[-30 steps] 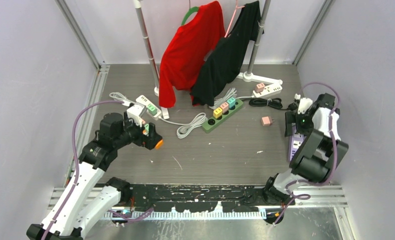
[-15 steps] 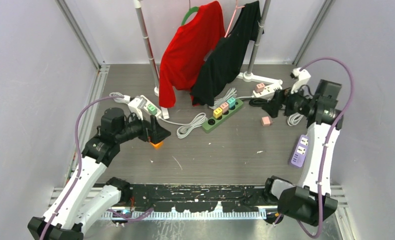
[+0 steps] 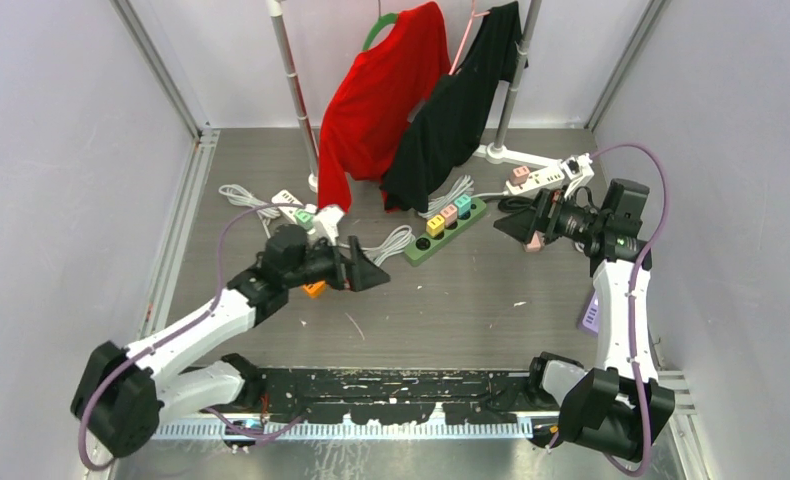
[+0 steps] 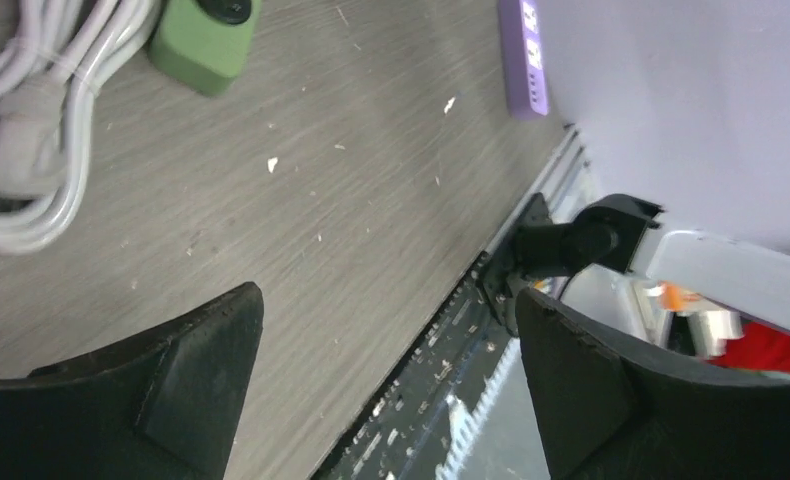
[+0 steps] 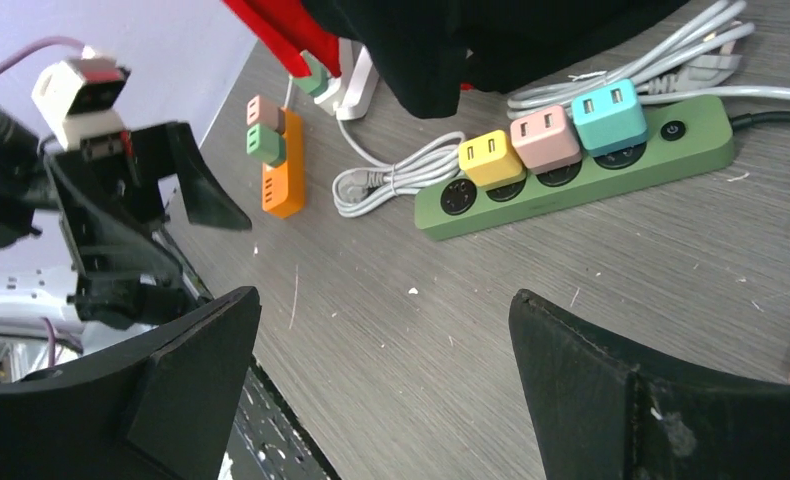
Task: Pull the plug off the socket
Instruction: Move the socket to the center of the board.
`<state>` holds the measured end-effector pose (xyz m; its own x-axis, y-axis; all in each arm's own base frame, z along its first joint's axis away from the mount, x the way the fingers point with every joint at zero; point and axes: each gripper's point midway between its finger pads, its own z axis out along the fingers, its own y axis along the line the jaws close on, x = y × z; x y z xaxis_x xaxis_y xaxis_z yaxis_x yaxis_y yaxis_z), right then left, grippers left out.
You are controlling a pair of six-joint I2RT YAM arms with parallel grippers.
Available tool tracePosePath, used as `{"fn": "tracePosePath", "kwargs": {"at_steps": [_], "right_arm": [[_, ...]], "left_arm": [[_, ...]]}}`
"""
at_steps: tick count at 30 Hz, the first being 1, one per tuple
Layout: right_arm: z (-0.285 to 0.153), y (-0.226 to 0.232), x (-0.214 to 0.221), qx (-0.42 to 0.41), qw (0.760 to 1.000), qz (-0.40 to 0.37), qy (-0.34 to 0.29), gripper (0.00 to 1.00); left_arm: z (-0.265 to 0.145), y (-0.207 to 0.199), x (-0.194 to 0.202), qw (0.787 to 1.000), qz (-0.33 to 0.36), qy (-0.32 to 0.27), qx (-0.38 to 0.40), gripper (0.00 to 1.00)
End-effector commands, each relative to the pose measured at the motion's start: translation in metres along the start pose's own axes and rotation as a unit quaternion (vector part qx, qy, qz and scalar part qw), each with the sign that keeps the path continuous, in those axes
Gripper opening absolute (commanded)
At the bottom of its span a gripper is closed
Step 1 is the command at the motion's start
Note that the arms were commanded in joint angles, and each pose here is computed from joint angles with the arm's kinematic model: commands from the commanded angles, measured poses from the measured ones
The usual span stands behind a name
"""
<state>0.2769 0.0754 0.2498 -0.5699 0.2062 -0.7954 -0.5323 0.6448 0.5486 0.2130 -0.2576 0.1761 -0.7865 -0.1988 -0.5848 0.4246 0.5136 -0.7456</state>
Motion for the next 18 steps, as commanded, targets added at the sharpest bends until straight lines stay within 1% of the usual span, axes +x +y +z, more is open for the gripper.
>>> {"fn": "tracePosePath", "kwargs": {"at_steps": [1,3,8,11,13,18], "right_arm": [[-0.002,-0.001,-0.026,0.029,0.999,0.006,-0.034,1.0],[-0.003,-0.003,-0.026,0.038,0.999,0.007,-0.036,1.0],[-0.005,-0.006,-0.027,0.053,0.998,0.001,-0.037,1.0],[-0.005,-0.006,-0.026,0.056,0.998,-0.002,-0.037,1.0],[-0.006,-0.006,-0.027,0.057,0.998,-0.004,-0.038,1.0],[-0.006,-0.007,-0.026,0.06,0.997,-0.009,-0.037,1.0]], "left_arm": [[0.029,-0.02,-0.024,0.989,0.136,-0.038,-0.032,0.96],[0.046,-0.014,-0.025,0.983,0.17,-0.034,-0.052,0.96],[0.091,-0.007,-0.031,0.975,0.218,-0.022,-0.03,0.95],[0.115,-0.001,-0.041,0.971,0.235,-0.02,-0.038,0.95],[0.132,0.009,-0.039,0.967,0.249,-0.003,-0.046,0.94],[0.158,0.033,-0.042,0.952,0.284,0.027,-0.109,0.92]]}}
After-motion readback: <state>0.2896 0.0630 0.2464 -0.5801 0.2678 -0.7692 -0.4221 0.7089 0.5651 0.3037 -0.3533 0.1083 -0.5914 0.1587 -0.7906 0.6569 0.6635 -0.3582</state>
